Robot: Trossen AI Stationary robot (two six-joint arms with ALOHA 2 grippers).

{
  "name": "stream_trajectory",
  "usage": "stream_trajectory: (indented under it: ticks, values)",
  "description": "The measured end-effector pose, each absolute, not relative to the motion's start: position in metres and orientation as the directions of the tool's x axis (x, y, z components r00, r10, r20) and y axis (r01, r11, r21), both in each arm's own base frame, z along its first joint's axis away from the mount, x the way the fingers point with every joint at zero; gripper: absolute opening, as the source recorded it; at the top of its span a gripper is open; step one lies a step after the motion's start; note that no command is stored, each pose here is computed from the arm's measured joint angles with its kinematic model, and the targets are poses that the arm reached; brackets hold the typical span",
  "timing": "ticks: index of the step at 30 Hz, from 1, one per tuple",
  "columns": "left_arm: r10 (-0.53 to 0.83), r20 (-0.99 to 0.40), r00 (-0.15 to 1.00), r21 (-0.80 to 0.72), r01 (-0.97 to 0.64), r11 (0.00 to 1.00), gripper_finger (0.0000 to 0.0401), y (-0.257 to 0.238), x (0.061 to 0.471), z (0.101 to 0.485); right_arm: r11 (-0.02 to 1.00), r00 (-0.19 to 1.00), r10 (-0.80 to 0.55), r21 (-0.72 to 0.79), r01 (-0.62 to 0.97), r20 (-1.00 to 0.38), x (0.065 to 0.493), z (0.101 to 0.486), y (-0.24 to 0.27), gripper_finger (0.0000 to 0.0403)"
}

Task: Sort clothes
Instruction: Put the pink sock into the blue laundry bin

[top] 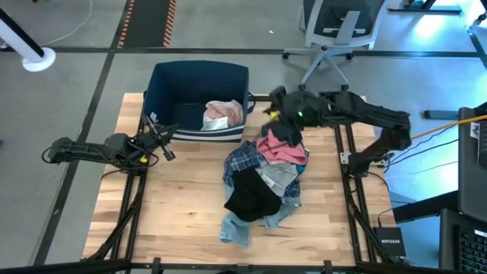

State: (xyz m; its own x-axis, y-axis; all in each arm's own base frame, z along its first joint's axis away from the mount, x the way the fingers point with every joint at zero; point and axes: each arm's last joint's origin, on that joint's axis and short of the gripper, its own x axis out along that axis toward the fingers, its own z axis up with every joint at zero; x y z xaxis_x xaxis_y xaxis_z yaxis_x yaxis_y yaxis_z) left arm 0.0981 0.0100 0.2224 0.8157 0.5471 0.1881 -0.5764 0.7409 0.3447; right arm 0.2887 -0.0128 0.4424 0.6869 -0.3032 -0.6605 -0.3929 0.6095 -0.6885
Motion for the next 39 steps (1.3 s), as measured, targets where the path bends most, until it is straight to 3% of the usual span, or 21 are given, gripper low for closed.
stream_trajectory:
  ticks: [10, 21, 27, 33, 39]
  values:
    - [0.547, 0.188, 0.816, 0.345, -0.576, 0.741, 0.0001, 0.010, 0.098, 0.222, 0.618, 0.722, -0.312, -0.709, -0.340, -0.617, 0.236, 0.376, 0.019, 0.0227]
    - [0.547, 0.188, 0.816, 0.345, -0.576, 0.741, 0.0001, 0.010, 0.098, 0.222, 0.626, 0.870, -0.350, -0.777, -0.059, -0.347, 0.184, 0.315, 0.031, 0.0227]
    - [0.547, 0.188, 0.816, 0.344, -0.577, 0.741, 0.0001, 0.010, 0.098, 0.222, 0.603, 0.918, -0.328, -0.798, 0.021, -0.224, 0.178, 0.311, 0.029, 0.0227]
    - [0.547, 0.188, 0.816, 0.345, -0.576, 0.741, 0.0001, 0.010, 0.098, 0.222, 0.598, 0.912, -0.178, -0.777, -0.199, -0.371, 0.174, 0.297, 0.032, 0.0227]
    - [0.547, 0.188, 0.816, 0.345, -0.577, 0.741, 0.0001, 0.010, 0.098, 0.222, 0.586, 0.874, -0.180, -0.762, -0.274, -0.452, 0.170, 0.289, 0.032, 0.0227]
